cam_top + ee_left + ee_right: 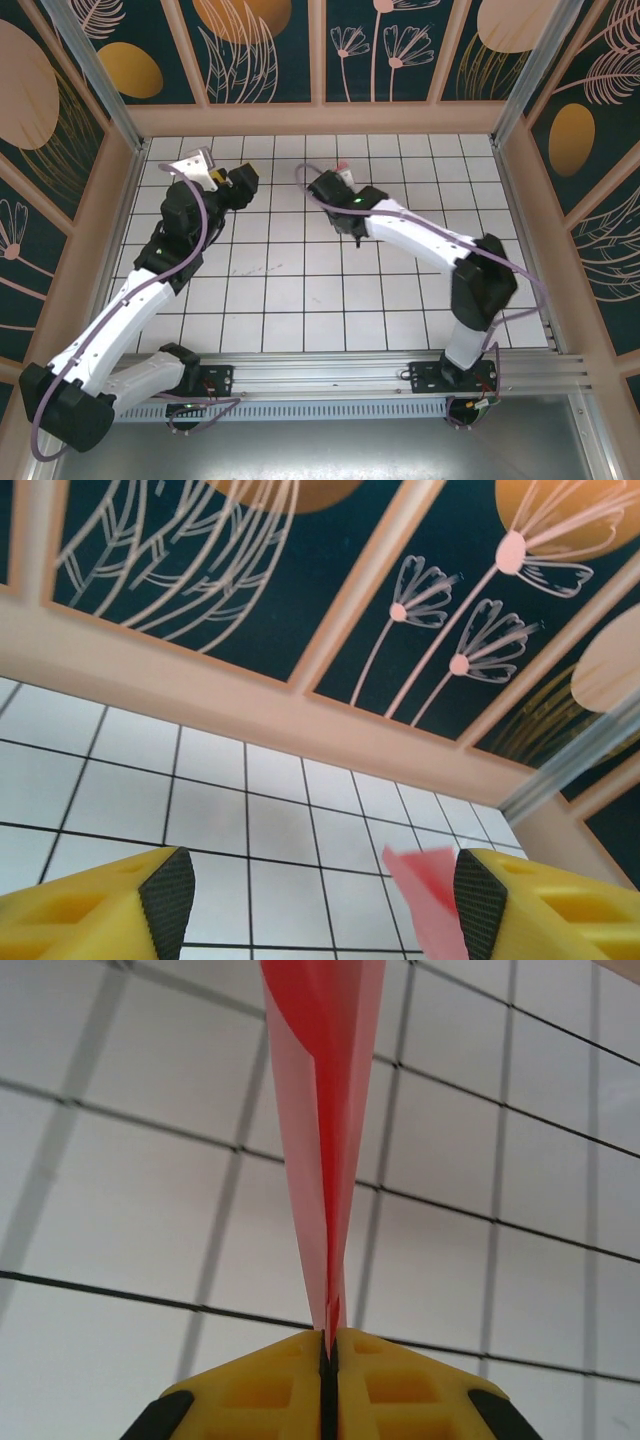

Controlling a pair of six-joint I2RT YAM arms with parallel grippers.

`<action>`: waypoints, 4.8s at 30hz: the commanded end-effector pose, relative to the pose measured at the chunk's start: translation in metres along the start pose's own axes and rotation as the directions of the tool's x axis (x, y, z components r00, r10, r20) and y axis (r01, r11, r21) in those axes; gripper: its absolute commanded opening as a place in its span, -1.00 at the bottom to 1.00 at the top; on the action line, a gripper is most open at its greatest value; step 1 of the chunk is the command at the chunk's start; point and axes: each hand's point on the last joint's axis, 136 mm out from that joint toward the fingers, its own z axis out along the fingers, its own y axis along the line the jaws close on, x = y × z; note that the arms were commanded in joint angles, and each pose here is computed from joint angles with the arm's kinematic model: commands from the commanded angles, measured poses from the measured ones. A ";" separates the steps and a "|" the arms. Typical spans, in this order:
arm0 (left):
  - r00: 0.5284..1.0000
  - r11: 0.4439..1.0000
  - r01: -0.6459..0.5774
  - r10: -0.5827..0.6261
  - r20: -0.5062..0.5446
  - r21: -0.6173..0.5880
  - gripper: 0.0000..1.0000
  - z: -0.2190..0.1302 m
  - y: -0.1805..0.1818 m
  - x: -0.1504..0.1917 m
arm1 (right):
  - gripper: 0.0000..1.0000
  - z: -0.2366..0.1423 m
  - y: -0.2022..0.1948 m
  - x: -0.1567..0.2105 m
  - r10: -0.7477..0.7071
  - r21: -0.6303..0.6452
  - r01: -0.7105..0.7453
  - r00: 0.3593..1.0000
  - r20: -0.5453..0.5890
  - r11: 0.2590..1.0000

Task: Fold a paper plane with a square sheet of paper (fold left side to right side)
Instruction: Turn over the paper at the center of the table, then move the paper to the center of the table, then fold the wing for the fifth time at the center of the table.

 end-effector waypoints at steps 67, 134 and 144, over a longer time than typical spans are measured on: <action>0.610 0.910 0.410 -0.225 -0.759 0.059 0.05 0.178 -0.038 0.330 | 0.98 0.010 -0.071 0.055 0.687 -0.705 -0.551 0.716 -0.125 0.446; 0.666 0.887 0.285 0.090 -0.740 0.364 -0.07 0.113 0.000 0.311 | -1.00 0.067 0.034 0.038 0.332 -0.917 -0.366 0.895 -0.298 0.162; 0.765 0.947 -0.015 0.218 -0.606 0.322 0.21 0.084 -0.003 0.240 | -1.00 0.063 0.036 0.043 0.343 -0.840 -0.496 0.845 -0.410 0.219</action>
